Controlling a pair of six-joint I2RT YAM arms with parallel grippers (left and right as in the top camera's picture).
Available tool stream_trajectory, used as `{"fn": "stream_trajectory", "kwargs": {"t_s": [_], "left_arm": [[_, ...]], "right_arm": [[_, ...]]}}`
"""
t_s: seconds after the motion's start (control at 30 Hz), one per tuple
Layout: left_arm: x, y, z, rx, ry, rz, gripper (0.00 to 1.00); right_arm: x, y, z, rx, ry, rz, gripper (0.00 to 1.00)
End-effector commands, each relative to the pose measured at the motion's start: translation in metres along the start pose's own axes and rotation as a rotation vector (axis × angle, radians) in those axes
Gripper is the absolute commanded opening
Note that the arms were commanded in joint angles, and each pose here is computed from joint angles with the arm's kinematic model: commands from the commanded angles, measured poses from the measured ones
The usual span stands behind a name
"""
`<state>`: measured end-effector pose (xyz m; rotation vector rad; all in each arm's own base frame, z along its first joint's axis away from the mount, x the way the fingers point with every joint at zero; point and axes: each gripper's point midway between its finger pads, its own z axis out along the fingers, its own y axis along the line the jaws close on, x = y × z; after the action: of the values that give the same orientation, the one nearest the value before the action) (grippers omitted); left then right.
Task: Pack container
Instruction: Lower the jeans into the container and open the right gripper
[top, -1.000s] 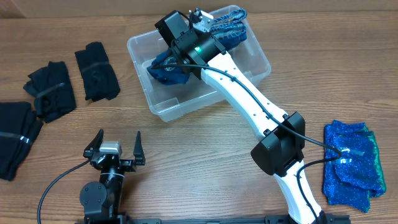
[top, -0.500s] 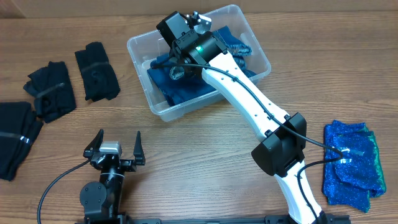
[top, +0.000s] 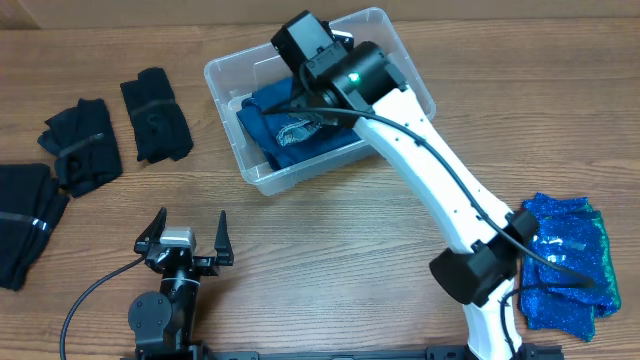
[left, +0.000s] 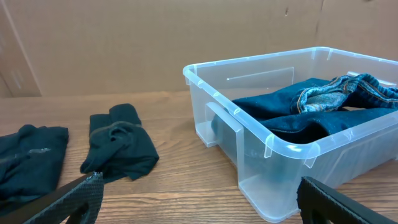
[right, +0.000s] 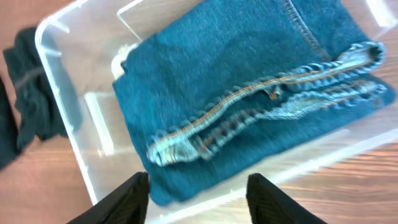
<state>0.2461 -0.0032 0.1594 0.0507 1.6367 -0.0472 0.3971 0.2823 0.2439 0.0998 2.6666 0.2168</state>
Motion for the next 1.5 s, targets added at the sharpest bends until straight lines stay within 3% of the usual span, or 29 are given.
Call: {"fn": "stream_trajectory", "kwargs": {"t_s": [0.0,0.13,0.17,0.5,0.8,1.1,1.47], "left_arm": [[0.000,0.003,0.000,-0.014,-0.005,0.020,1.00],[0.000,0.003,0.000,-0.014,-0.005,0.020,1.00],[0.000,0.003,0.000,-0.014,-0.005,0.020,1.00],[0.000,0.003,0.000,-0.014,-0.005,0.020,1.00],[0.000,0.003,0.000,-0.014,-0.005,0.020,1.00],[0.000,0.003,0.000,-0.014,-0.005,0.020,1.00],[0.000,0.003,0.000,-0.014,-0.005,0.020,1.00]], "right_arm": [[0.000,0.000,-0.007,-0.019,0.000,-0.186,0.39],[-0.004,-0.001,0.003,-0.020,-0.011,-0.299,0.07],[-0.006,-0.001,0.006,-0.021,-0.015,-0.310,0.04],[0.000,-0.002,0.054,-0.074,0.018,-0.427,0.04],[0.057,-0.010,0.119,-0.127,0.161,-0.472,0.04],[0.094,-0.021,0.133,-0.148,0.284,-0.470,0.04],[0.048,0.009,0.092,-0.210,0.166,-0.473,0.04]]}}
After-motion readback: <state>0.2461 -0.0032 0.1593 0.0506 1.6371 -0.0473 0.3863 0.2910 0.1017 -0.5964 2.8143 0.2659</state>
